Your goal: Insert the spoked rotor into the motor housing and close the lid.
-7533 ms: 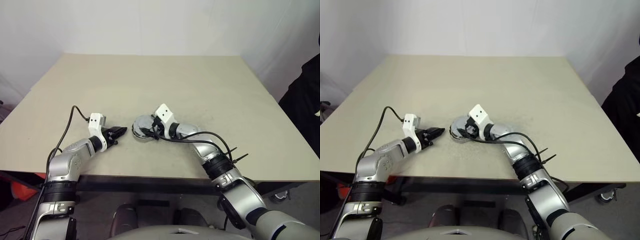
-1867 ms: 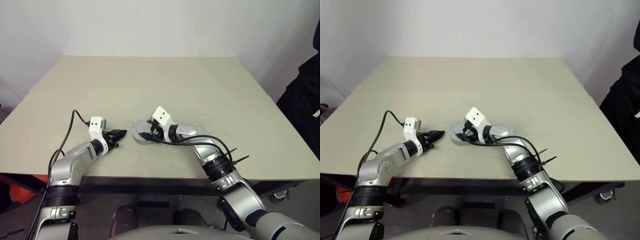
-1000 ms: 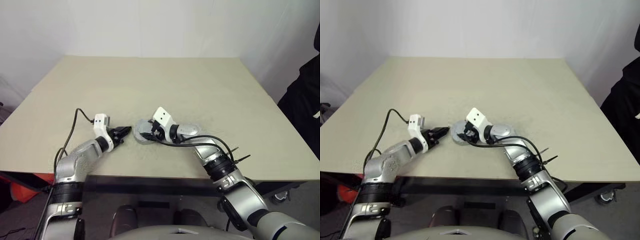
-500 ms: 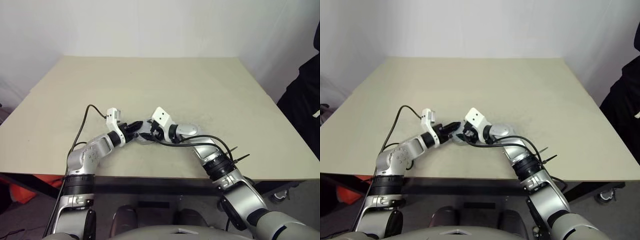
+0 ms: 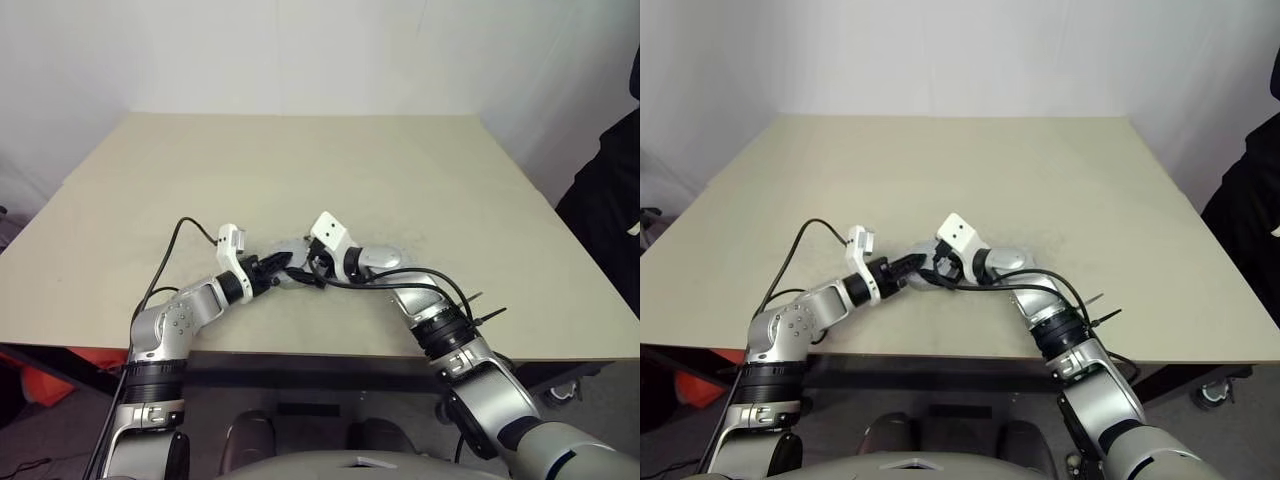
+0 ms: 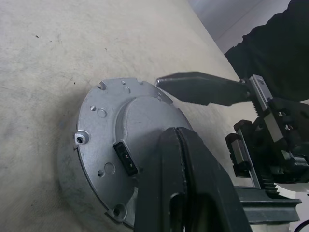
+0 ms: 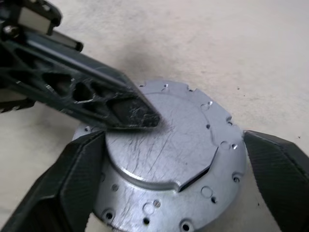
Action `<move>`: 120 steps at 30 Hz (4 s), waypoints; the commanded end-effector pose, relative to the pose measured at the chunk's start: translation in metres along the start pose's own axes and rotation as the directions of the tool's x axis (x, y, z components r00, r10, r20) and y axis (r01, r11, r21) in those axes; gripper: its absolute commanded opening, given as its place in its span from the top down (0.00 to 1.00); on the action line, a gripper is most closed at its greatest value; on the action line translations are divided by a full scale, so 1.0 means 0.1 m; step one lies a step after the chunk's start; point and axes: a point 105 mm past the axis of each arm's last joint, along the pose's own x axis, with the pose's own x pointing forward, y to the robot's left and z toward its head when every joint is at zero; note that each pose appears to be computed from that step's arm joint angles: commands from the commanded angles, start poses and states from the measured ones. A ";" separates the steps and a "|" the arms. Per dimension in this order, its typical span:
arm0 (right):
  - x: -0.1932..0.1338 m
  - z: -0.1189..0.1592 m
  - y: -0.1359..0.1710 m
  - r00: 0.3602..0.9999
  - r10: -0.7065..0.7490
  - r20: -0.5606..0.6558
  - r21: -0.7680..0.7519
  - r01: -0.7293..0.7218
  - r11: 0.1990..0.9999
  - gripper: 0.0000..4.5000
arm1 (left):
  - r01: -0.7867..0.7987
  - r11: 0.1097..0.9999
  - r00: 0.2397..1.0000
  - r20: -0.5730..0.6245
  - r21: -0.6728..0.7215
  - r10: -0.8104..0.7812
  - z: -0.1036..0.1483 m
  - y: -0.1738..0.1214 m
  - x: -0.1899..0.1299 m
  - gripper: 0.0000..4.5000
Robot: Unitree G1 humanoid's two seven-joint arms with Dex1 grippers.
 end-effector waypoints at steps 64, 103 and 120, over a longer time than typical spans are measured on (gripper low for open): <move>0.17 0.09 0.00 0.997 0.052 0.055 0.934 -0.070 0.349 0.29 | -0.159 0.985 0.987 0.020 0.070 0.158 0.12 0.34 -0.26 1.00; -0.24 1.52 -0.47 0.896 -0.101 0.433 0.894 -0.411 0.179 0.50 | 0.380 0.797 0.831 0.552 -0.471 -0.070 0.70 0.00 -0.51 0.10; -0.15 1.40 -0.11 0.913 0.041 0.405 0.889 -0.404 0.214 0.50 | 0.520 0.721 0.788 0.584 -0.459 -0.197 0.95 -0.37 -0.36 0.03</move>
